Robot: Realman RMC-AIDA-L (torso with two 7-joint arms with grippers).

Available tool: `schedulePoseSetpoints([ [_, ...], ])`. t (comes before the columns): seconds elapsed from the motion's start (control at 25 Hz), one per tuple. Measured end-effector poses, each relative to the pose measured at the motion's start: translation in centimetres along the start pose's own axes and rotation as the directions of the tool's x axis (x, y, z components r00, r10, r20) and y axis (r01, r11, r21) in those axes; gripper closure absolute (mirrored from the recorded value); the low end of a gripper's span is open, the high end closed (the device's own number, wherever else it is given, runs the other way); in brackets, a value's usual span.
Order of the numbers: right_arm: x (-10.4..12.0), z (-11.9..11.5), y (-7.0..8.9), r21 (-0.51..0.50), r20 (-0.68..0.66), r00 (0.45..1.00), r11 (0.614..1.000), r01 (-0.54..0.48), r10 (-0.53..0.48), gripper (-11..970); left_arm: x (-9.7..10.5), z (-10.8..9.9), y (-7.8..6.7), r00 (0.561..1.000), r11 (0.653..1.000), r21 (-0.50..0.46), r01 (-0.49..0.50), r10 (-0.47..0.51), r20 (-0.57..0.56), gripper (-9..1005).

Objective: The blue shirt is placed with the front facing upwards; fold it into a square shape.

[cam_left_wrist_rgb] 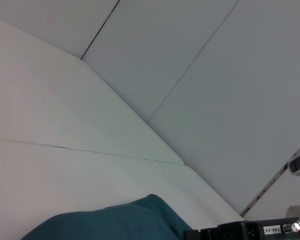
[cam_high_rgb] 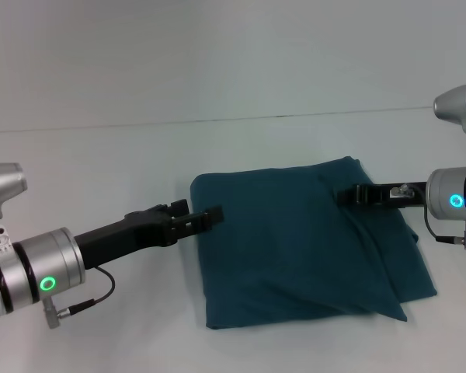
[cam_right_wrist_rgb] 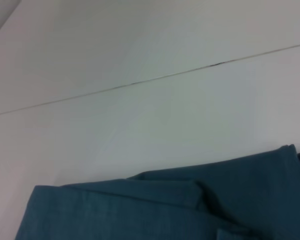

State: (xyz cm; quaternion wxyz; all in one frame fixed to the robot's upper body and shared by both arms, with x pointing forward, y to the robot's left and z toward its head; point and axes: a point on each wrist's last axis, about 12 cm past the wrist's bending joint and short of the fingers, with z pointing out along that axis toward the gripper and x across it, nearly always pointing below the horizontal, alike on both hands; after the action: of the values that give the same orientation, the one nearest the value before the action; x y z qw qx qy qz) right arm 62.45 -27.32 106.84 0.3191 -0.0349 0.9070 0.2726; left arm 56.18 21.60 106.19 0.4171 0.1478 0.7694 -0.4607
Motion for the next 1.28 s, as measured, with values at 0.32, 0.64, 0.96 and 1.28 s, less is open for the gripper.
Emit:
schedulePoseSetpoints([
  [0.32,0.3,-0.1,-0.3,0.006,-0.003,1.0,1.0,-0.008,0.008,954,0.0,0.1,-0.1,1.0,1.0,0.003,0.001,-0.001,0.001,39],
  [0.64,-0.2,-0.7,-0.7,0.009,0.017,1.0,1.0,-0.009,0.009,930,-0.1,0.2,-0.1,1.0,1.0,0.009,0.0,0.0,0.003,39],
  [0.96,-2.3,-1.7,-0.5,-0.001,0.064,0.998,1.0,0.019,-0.019,905,-0.3,0.3,-0.2,1.0,1.0,0.01,0.009,-0.009,0.007,40],
  [1.28,-3.8,-2.4,-0.3,-0.003,0.08,0.996,0.999,0.034,-0.034,881,-0.4,0.2,-0.1,1.0,1.0,0.004,0.016,-0.016,0.017,41],
])
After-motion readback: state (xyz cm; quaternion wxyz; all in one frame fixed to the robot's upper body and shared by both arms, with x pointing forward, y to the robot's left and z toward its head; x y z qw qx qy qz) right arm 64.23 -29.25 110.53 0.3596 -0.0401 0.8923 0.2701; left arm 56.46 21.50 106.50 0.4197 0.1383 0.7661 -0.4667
